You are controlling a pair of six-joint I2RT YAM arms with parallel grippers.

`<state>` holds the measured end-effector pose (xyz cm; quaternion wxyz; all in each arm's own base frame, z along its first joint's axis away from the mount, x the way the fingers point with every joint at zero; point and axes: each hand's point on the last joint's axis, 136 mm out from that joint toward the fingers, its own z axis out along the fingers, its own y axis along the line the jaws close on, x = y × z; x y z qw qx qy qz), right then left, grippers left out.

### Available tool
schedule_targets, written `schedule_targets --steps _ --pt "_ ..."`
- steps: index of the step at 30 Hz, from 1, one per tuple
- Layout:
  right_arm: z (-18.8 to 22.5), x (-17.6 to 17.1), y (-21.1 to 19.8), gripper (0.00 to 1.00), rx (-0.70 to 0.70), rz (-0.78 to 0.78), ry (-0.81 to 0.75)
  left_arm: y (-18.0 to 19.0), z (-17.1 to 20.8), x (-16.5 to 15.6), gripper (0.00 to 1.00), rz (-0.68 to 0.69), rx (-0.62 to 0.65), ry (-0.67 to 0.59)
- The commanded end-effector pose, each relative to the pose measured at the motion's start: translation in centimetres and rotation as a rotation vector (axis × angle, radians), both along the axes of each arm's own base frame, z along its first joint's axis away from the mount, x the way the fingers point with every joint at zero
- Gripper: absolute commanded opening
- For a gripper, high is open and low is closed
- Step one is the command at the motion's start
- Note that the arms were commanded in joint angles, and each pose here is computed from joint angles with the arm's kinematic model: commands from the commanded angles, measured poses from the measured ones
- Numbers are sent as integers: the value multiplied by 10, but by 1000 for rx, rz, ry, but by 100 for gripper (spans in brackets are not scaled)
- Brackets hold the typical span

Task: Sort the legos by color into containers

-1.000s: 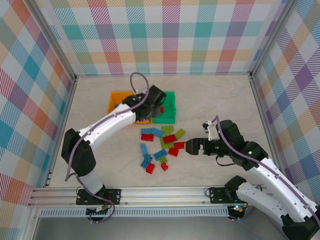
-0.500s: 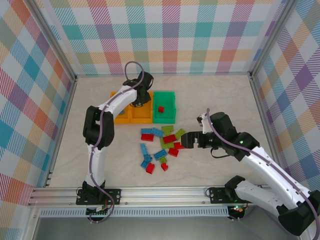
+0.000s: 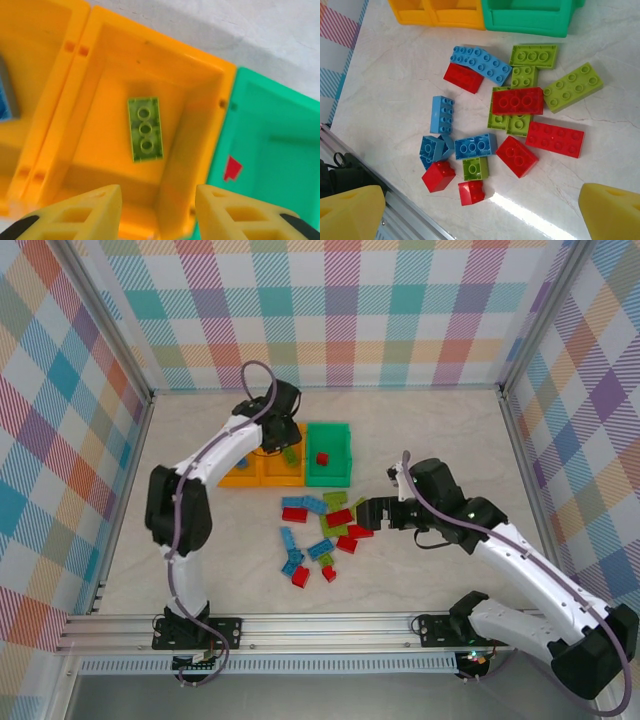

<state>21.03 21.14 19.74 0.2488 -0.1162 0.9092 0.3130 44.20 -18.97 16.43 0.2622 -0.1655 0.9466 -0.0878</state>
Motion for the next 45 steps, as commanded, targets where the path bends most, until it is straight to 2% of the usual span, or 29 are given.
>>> schedule_targets --steps 1,6,9,16,19,23,27,37,43,45 --pt "15 15 6 100 32 -14 -64 -8 41 -57 43 -34 -34 -34" --pt "7 20 7 100 16 -27 -53 -10 11 -153 43 -39 -17 78" --pt "7 17 8 100 19 -12 -45 -20 -19 -193 43 -40 -44 149" --pt "0 2 6 100 43 17 -30 -32 -58 -241 47 -101 33 221" --pt "-3 3 4 100 37 8 -32 -24 -66 -248 53 -80 64 219" --pt "-9 7 4 100 24 -8 -17 -30 -82 -256 64 -155 53 259" --pt "-9 9 6 100 25 -12 -14 -28 -98 -264 66 -191 98 313" --pt "-12 11 2 100 1 -31 0 -34 -110 -257 58 -245 155 311" --pt "-13 11 1 100 -6 -42 -3 -27 -115 -259 46 -235 188 328" --pt "-14 11 1 100 -5 -40 2 -26 -114 -258 39 -231 191 323"
